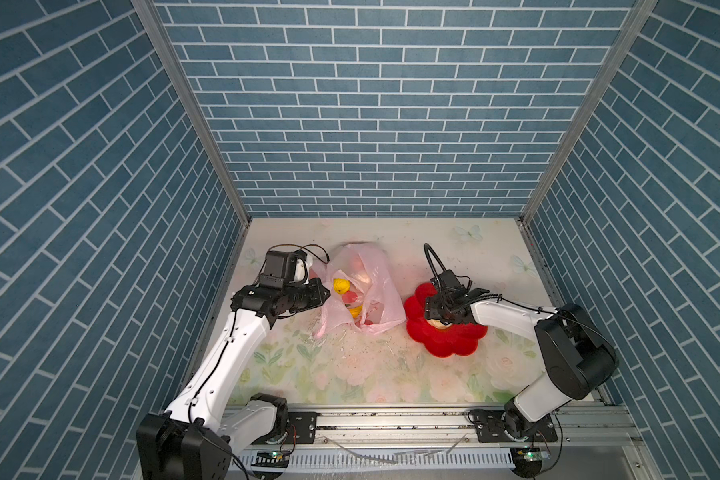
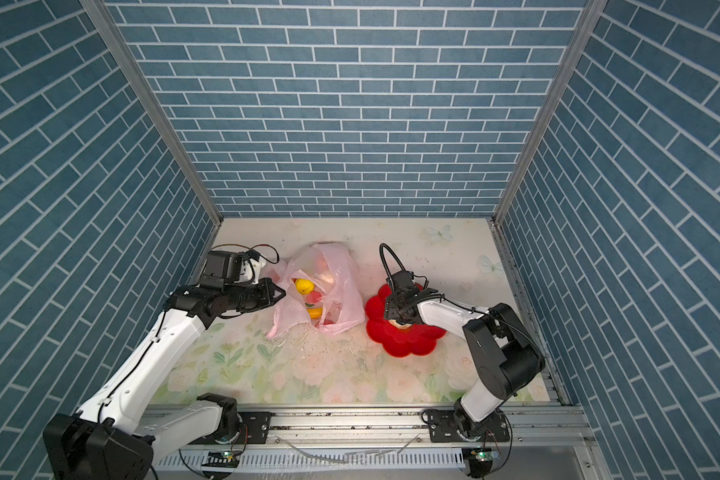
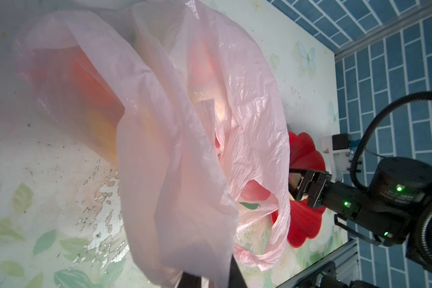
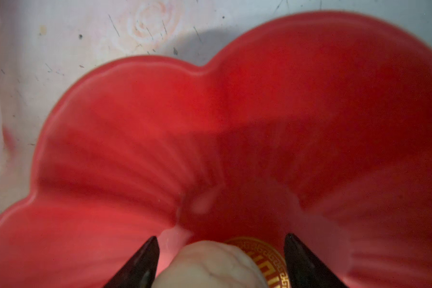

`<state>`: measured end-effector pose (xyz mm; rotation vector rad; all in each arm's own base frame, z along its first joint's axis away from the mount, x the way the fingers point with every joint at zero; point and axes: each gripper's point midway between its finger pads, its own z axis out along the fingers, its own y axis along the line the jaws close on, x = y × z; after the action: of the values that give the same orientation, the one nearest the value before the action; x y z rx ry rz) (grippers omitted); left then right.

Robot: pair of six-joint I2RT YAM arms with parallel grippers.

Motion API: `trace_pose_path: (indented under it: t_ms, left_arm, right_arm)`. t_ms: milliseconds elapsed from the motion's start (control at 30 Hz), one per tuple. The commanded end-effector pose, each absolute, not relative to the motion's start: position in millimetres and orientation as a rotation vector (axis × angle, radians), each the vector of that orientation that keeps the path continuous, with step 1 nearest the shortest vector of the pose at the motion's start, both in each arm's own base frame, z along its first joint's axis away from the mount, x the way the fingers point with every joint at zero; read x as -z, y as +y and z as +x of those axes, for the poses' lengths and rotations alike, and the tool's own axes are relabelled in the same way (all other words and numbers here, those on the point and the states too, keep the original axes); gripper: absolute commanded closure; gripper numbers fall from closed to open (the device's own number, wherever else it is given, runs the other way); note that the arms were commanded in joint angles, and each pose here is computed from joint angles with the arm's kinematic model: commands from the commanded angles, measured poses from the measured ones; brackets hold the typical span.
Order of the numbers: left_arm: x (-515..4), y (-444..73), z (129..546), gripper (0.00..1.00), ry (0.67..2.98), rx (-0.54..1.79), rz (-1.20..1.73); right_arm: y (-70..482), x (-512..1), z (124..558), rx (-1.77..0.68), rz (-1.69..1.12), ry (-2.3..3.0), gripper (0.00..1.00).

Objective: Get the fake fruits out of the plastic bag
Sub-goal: 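Lower the cream fruit onto the red plate and open the right gripper, then move the empty right gripper back into the pink bag held by the left gripper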

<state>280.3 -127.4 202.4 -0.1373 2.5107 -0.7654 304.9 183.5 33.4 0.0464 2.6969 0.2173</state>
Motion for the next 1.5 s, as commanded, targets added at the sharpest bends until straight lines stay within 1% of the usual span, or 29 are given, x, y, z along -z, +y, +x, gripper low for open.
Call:
trace_pose_path:
  t_ms: [0,133,233,333,467,567,600,700,800,900,1000,1033,1133,1167,1333,1467]
  left_arm:
    - [-214.8,-126.0,279.4,0.74,2.485,0.769,-0.124]
    - [-212.7,-124.7,277.0,0.62,2.488,0.762,-0.125]
    - [-208.2,-124.5,275.8,0.55,2.500,0.759,-0.124]
    - [-206.9,-124.9,274.8,0.52,2.503,0.765,-0.120]
    - [-204.4,-125.0,273.0,0.52,2.512,0.764,-0.111]
    - [-200.9,-125.5,272.7,0.57,2.518,0.771,-0.114]
    - [-200.7,-126.5,272.7,0.60,2.516,0.778,-0.109]
    - [-198.0,-127.8,272.7,0.77,2.522,0.790,-0.108]
    - [-197.5,-128.9,272.6,0.89,2.524,0.799,-0.106]
    - [-196.3,-129.9,272.1,0.95,2.522,0.812,-0.114]
    - [-194.2,-131.4,270.5,0.99,2.520,0.832,-0.127]
    - [-193.5,-131.1,269.8,1.00,2.522,0.833,-0.133]
    - [-193.8,-130.3,266.2,1.00,2.522,0.835,-0.140]
    - [-194.5,-130.0,264.6,1.00,2.522,0.834,-0.138]
    - [-190.8,-125.5,254.6,1.00,2.544,0.811,-0.151]
    - [-183.4,-121.3,246.0,1.00,2.569,0.790,-0.172]
  right_arm:
    - [174.4,-38.9,297.7,-0.192,0.075,2.712,0.19]
    - [172.5,-57.0,296.6,-0.193,0.056,2.693,0.17]
    - [170.3,-74.5,294.1,-0.195,0.032,2.679,0.17]
    - [167.1,-93.9,289.8,-0.205,0.020,2.656,0.17]
    - [161.5,-121.5,284.8,-0.217,0.015,2.613,0.16]
    - [162.1,-143.4,282.6,-0.248,0.005,2.576,0.17]
    - [164.2,-150.4,281.8,-0.262,-0.005,2.565,0.18]
    - [180.3,-171.7,282.8,-0.312,-0.060,2.523,0.24]
    - [213.6,-195.7,285.1,-0.346,-0.170,2.459,0.33]
    - [267.1,-214.6,286.8,-0.420,-0.298,2.381,0.39]
    - [327.4,-220.2,289.7,-0.543,-0.377,2.295,0.49]
    - [346.8,-219.2,291.1,-0.578,-0.399,2.270,0.54]
    - [393.8,-212.2,293.6,-0.662,-0.457,2.227,0.67]
    - [407.8,-207.8,294.4,-0.688,-0.476,2.220,0.70]
    - [459.8,-180.8,291.2,-0.768,-0.586,2.227,0.74]
    - [478.8,-158.5,289.6,-0.780,-0.633,2.259,0.75]
